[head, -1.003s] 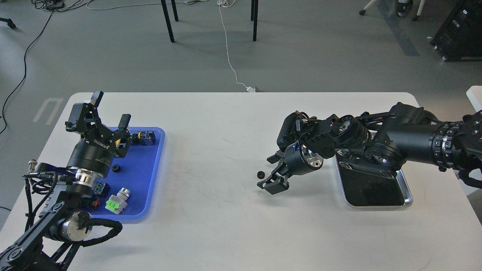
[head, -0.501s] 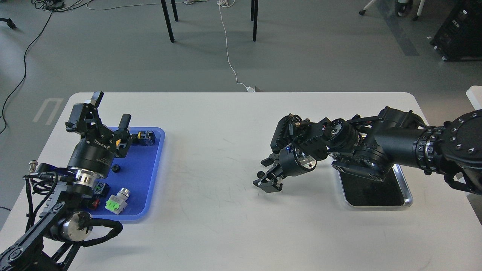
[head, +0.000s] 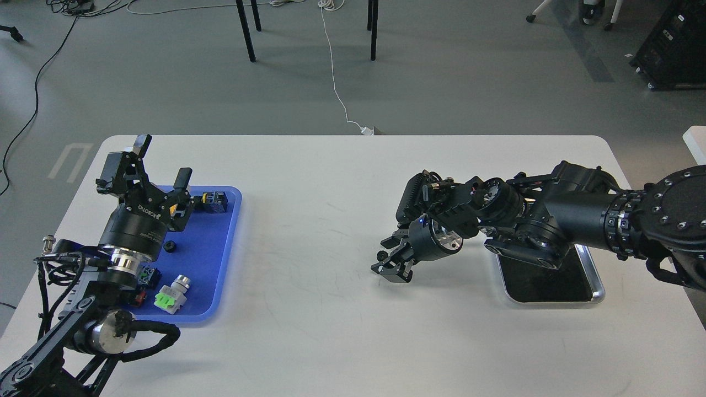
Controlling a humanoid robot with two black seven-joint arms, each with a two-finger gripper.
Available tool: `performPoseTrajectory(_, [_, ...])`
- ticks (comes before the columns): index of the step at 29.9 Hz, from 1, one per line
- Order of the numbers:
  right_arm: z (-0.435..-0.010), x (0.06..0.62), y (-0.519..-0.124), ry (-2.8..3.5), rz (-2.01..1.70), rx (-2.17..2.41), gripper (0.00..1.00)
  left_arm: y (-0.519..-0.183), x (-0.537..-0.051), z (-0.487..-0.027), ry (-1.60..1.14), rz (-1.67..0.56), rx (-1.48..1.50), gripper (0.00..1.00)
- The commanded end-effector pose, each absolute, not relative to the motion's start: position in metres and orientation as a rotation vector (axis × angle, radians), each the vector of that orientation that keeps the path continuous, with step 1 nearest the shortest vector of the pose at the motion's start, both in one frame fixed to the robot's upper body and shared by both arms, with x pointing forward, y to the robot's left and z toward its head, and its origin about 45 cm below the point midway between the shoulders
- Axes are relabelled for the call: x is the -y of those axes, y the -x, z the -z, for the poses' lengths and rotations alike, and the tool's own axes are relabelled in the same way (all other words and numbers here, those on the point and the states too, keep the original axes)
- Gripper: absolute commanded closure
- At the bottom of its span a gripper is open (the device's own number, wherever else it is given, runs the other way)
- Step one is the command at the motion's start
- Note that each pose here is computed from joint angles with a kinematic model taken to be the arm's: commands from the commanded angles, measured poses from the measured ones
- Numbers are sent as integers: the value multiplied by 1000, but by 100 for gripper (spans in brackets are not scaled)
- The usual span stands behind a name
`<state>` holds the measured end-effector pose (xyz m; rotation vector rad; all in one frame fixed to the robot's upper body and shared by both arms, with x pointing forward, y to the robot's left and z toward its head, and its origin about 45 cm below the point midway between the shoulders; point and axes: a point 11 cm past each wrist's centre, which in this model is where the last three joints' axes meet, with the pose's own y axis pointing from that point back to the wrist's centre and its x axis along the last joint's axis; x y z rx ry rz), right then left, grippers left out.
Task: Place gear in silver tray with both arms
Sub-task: 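Reach the right gripper down to the gear and grasp it, then lift the black gear with the right gripper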
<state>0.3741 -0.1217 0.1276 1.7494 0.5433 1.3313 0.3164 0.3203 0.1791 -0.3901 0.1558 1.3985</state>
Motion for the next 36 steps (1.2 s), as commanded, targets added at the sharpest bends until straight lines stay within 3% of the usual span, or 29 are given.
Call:
performPoseTrajectory(1, [-127, 119, -375, -1747, -1338, -544, 59, -316, -319, -178, 393, -1397, -160, 1])
performPoseTrajectory(7, [-126, 118, -374, -1751, -1339, -544, 61, -316, -318, -178, 396, -1397, -162, 1])
performPoseTrajectory(13, [-124, 120, -372, -1744, -1335, -555, 83, -316, -318, -178, 396, -1397, -162, 1])
performPoseTrajectory(24, [-139, 124, -383, -1735, -1359, -515, 88, -317, -317, -179, 397, -1398, -162, 1])
performPoseTrajectory(36, [-207, 272, -424, -1582, -1262, -255, 86, -316, -316, -178, 397, -1396, -165, 1])
